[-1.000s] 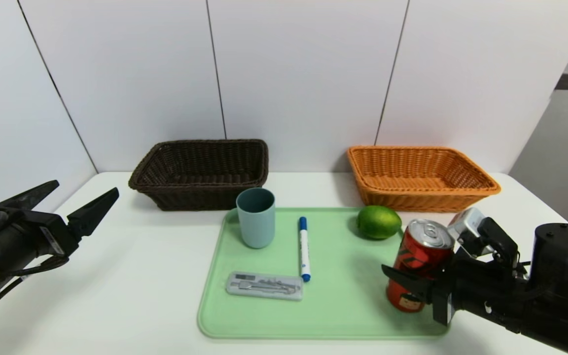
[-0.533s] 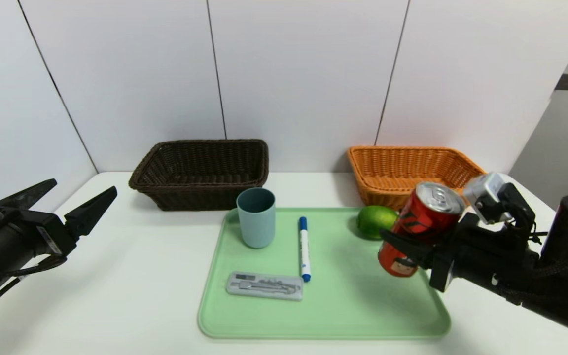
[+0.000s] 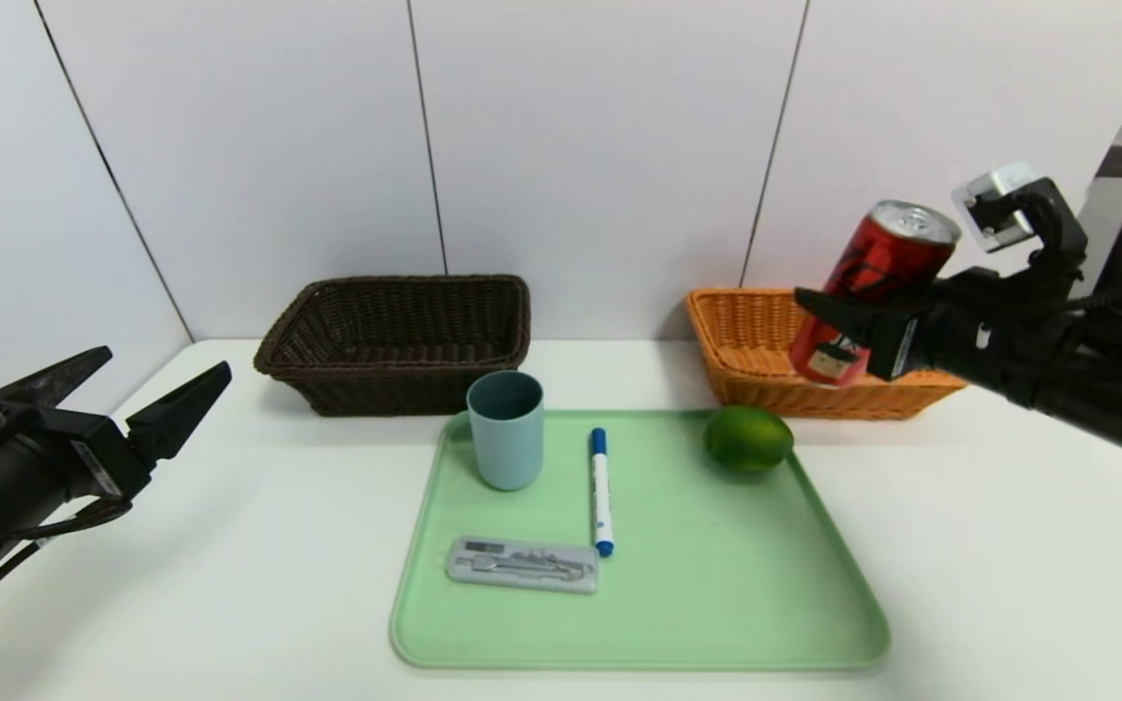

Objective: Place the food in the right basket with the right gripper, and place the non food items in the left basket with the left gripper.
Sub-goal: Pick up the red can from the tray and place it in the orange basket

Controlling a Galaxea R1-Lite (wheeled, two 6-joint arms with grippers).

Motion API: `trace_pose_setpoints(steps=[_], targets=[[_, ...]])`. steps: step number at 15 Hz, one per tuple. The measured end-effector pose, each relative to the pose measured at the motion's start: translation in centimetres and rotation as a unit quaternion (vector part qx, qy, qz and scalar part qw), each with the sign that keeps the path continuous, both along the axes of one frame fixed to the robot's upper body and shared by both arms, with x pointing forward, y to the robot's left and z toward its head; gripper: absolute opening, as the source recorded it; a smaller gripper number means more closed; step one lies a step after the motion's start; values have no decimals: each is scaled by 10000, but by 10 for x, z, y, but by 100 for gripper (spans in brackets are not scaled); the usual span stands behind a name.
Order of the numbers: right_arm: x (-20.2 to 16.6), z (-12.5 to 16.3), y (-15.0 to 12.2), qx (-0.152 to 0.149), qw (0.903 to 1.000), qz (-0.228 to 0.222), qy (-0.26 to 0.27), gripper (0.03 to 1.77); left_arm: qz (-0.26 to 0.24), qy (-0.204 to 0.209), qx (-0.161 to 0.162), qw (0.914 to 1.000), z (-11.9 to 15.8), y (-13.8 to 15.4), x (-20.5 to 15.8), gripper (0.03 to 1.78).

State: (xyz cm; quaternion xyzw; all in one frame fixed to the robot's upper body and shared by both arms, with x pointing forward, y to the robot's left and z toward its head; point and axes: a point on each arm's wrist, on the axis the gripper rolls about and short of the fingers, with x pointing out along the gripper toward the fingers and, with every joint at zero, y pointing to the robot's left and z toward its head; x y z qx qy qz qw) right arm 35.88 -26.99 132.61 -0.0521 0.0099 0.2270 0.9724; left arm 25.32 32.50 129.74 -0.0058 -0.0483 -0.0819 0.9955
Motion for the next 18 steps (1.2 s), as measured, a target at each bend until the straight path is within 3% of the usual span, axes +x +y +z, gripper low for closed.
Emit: trace_pose_setpoints(steps=[3,6,14,18], targets=[[33,17,-25,-91,9984,-532,-141,98,-1,15,-7,10000,0,0,1,169],[68,14,-49,-184,9943,-1043,-143,98,-1,12,-12,10000,0,0,1,169],[132,-31,-99,-411,9767,-2092,236,98,5,40,-21,10000,-1,0,1,169],[143,-56,-106,-456,9711,-2285,518,98,11,75,-32,10000,-3,0,0,169]])
